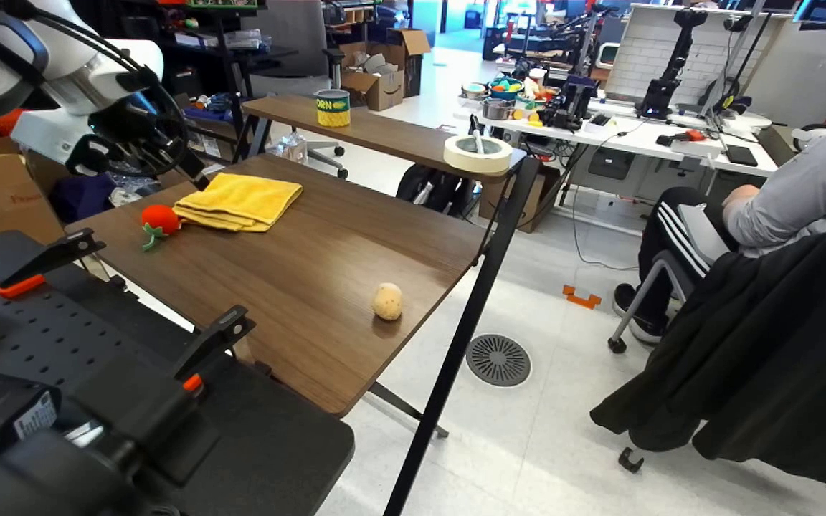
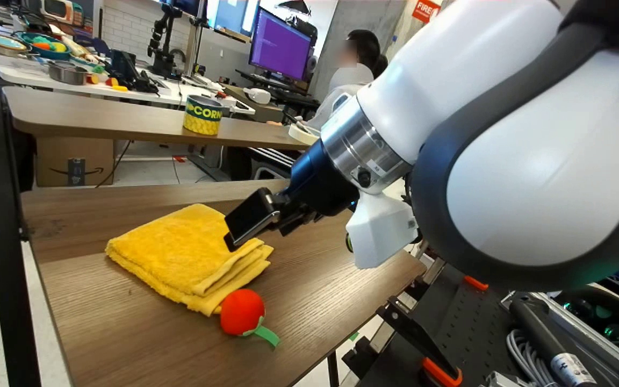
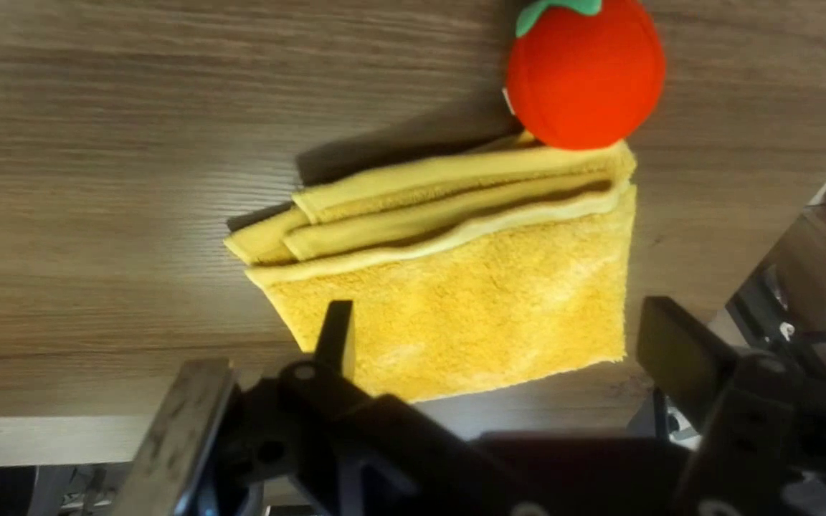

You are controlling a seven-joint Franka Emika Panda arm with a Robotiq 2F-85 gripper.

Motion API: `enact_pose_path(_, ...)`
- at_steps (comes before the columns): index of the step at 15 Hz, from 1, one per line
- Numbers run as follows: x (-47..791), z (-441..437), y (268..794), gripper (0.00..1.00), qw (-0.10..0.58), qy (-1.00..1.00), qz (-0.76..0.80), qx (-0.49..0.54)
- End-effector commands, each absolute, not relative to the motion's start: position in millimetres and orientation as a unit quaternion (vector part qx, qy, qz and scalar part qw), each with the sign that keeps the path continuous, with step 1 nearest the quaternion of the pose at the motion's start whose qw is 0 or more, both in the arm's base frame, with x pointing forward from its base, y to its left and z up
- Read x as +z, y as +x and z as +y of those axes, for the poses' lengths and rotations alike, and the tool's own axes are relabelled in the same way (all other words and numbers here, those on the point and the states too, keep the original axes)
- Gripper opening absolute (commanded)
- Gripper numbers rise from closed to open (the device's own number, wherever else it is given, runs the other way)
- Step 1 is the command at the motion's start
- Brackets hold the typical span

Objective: Wipe the table with the cloth move the stone and the red object on opposite sides of the table

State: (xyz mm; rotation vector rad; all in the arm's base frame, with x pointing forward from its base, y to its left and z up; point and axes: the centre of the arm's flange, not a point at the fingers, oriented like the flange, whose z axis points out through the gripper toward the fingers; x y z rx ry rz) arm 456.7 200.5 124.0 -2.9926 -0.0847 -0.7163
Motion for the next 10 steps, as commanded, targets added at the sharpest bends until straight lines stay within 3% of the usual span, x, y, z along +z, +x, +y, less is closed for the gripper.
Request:
enact_pose_path(1,110.0,208.3,444.8,1.00,0.036,-0.973,-0.048,-0.224)
enact_pose_path(9,53.3,233.9,439.8,1.00,0.031,-0.986,-0.064,-0.153)
enact_pose_path(10,49.2,233.9,440.6,0.75,0.030,-0.986,-0.064,-0.148)
